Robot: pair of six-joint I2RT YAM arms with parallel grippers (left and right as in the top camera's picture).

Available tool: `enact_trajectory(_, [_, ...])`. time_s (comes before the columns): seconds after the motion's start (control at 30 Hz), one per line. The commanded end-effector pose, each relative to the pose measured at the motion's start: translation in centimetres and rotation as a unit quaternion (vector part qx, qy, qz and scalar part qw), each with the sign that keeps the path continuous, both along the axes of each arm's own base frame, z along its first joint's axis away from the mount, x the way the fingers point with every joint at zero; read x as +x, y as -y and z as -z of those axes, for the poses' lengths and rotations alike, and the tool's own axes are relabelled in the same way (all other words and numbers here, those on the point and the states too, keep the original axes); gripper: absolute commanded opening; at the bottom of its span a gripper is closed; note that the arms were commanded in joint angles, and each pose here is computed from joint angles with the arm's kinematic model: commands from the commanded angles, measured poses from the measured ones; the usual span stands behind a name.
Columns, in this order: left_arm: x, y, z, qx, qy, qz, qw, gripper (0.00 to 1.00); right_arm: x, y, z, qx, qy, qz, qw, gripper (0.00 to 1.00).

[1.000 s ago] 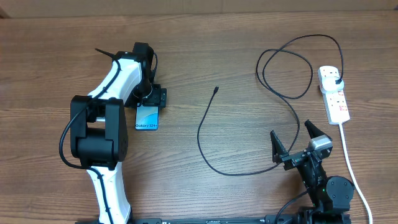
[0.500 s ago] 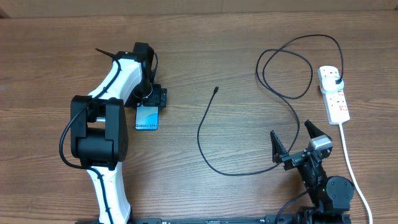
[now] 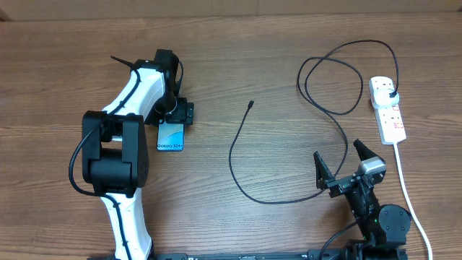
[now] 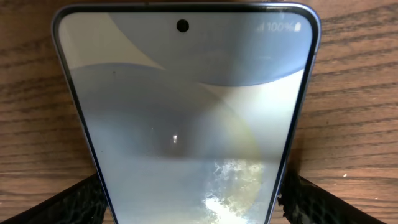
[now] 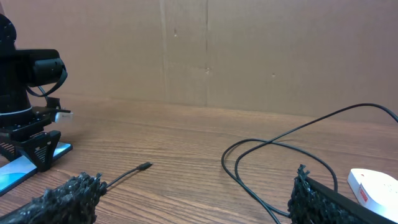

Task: Plug charger to phone and switch on socket
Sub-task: 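Close the left gripper on the phone's long edges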

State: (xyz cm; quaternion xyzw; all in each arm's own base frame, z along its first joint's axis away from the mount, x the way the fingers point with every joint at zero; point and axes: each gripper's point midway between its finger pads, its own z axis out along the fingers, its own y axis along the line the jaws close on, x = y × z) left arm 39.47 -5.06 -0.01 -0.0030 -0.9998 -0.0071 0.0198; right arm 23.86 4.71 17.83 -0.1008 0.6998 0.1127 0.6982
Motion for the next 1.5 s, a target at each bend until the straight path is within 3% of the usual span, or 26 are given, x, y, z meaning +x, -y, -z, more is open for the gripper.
enact_trajectory(0.0, [-1.22, 0.56, 1.09, -0.010, -0.025, -0.008, 1.000, 0.91, 0.01, -0.02, 0.14, -0.001, 0.003, 0.001, 1.000, 1.00])
enact_trajectory(1.47, [-2.04, 0.60, 1.00, -0.007, -0.041, -0.060, 0.997, 0.92, 0.01, -0.02, 0.14, -0.001, 0.003, 0.001, 1.000, 1.00])
